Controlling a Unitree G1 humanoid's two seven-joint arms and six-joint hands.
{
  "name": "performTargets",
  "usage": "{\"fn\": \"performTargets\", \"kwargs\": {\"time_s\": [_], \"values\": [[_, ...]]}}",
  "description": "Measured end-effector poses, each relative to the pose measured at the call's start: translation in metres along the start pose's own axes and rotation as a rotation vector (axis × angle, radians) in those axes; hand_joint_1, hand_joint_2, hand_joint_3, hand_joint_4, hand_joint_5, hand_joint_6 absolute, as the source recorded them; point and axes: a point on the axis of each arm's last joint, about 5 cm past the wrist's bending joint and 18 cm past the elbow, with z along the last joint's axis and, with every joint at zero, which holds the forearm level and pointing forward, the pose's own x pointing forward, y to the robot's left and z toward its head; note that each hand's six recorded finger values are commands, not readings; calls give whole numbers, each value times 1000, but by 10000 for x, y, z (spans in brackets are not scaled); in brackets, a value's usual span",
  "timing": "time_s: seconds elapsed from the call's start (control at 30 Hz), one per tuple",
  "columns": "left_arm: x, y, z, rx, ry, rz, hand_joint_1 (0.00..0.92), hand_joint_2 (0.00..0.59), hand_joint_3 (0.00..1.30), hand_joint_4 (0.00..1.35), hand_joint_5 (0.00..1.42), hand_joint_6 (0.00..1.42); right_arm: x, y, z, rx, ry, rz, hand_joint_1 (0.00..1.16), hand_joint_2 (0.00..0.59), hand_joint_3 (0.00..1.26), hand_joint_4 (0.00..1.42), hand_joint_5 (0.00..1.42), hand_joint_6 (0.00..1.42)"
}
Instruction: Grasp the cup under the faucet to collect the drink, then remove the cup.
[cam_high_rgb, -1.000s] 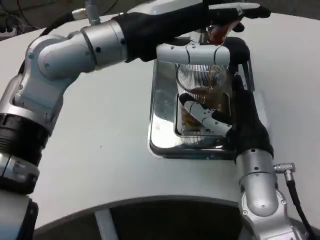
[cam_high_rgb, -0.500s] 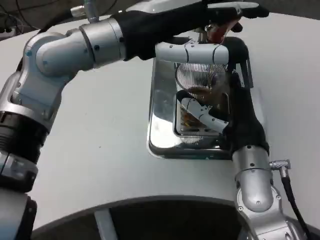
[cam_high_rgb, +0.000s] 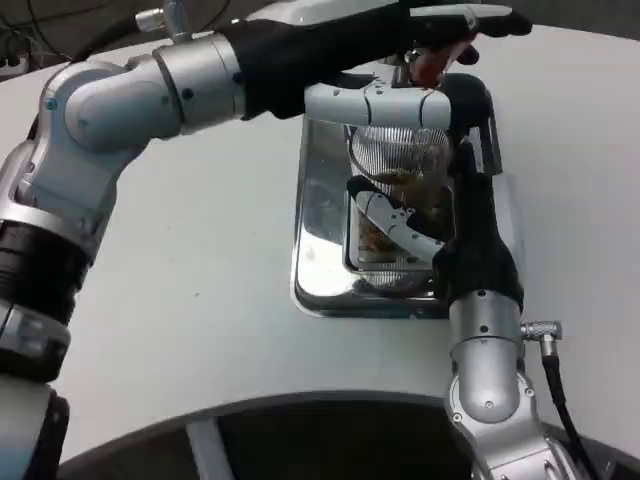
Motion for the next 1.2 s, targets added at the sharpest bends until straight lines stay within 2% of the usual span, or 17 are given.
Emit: {"fn": "performTargets", "kwargs": {"time_s": [0.47, 0.7, 1.2], "values": [[-39, 20, -9, 15, 5, -1, 0, 155, 121, 52, 159, 159, -13, 100, -46, -35, -20, -64, 806, 218, 145, 257, 328, 215], [-53, 27, -10, 20, 4, 0, 0, 151, 121, 52, 159, 159, -22, 139, -59, -49, -22, -84, 807, 219, 171, 275, 351, 232], [-119, 18, -8, 30, 4, 11, 0, 148, 121, 52, 161, 159, -36, 222, -85, -81, -36, -127, 839, 255, 348, 432, 503, 360]]}}
